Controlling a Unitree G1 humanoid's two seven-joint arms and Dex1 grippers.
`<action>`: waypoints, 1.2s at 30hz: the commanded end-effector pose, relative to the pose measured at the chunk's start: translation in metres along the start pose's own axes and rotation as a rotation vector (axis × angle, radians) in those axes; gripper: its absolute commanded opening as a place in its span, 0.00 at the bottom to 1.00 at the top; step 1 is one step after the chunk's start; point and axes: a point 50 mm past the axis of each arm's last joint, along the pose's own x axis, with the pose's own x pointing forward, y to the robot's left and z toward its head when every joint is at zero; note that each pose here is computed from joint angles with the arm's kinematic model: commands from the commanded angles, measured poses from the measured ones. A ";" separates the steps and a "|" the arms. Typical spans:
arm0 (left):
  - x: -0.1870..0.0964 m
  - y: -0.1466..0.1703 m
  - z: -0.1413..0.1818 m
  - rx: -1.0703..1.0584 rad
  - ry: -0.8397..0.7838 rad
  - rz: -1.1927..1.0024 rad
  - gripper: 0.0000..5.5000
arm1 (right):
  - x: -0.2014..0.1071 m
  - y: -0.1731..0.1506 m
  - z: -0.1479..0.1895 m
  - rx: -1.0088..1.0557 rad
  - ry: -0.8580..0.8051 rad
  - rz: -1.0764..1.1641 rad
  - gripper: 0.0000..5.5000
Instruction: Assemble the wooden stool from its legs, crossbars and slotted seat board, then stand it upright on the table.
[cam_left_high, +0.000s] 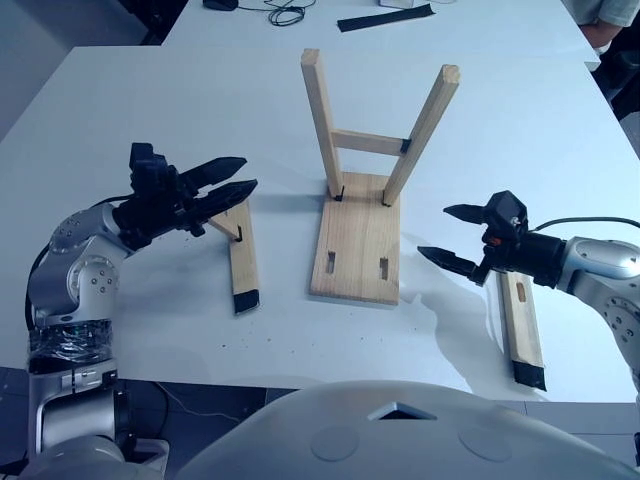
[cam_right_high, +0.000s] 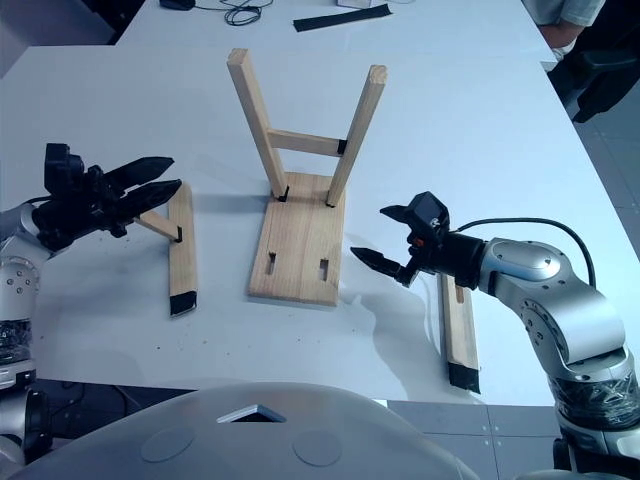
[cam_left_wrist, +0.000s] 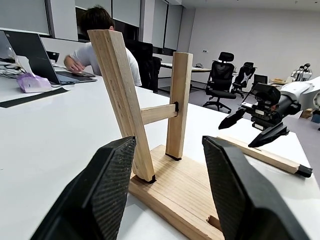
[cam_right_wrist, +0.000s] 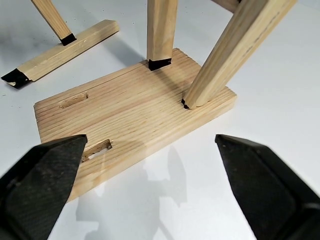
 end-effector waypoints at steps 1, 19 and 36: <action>0.003 0.001 0.003 -0.033 0.024 0.013 0.45 | 0.001 0.002 0.001 -0.014 -0.009 -0.010 0.86; 0.065 -0.064 0.034 0.145 0.240 -0.072 0.45 | -0.004 0.008 -0.001 0.007 -0.028 -0.045 0.86; 0.004 -0.083 -0.061 0.079 0.756 0.004 0.45 | -0.006 0.018 -0.010 0.045 -0.030 -0.080 0.86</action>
